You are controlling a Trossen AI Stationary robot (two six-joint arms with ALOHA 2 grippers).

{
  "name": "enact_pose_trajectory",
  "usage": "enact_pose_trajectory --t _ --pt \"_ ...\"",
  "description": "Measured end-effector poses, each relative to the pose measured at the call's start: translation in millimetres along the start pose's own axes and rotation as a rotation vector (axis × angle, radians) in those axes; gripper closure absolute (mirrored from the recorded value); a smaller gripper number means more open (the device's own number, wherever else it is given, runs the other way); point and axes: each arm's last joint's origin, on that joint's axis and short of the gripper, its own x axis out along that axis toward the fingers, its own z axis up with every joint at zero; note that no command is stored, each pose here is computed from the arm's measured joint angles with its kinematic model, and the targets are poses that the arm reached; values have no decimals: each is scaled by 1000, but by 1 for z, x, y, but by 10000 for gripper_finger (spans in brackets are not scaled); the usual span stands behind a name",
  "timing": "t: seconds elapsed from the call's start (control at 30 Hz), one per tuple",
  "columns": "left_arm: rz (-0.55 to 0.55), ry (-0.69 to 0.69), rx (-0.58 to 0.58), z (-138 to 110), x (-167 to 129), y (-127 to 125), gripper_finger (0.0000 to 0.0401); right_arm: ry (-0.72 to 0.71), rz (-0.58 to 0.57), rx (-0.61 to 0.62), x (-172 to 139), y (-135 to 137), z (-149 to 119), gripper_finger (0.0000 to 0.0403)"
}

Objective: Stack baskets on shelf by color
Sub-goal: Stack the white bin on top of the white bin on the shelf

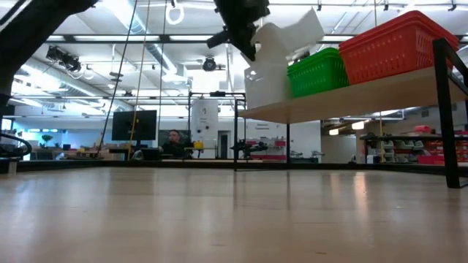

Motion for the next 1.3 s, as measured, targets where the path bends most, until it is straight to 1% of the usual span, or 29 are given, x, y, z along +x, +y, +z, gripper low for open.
enact_pose_trajectory --t 0.07,0.27,0.47,0.73,0.83,1.1,1.2,1.3 --pt "-11 5 22 2 7 -1 401 3 -5 1 1 -1 1 282" --pt "1 0 23 2 6 0 399 6 -14 -21 3 -2 2 282" --pt "-1 -1 25 3 7 0 379 8 -16 -30 3 -2 1 282" --pt "-7 -2 51 6 10 -2 365 16 -10 -33 3 -2 1 282" --pt "-10 9 49 5 10 -2 341 17 -8 -43 3 -2 1 282" --pt "-7 35 47 5 10 -2 256 17 -8 -43 3 -2 1 282" --pt "-2 49 33 4 10 -2 238 18 -8 -44 3 -2 1 282" --pt "8 69 19 4 10 -1 230 18 -8 -43 3 -2 1 282"
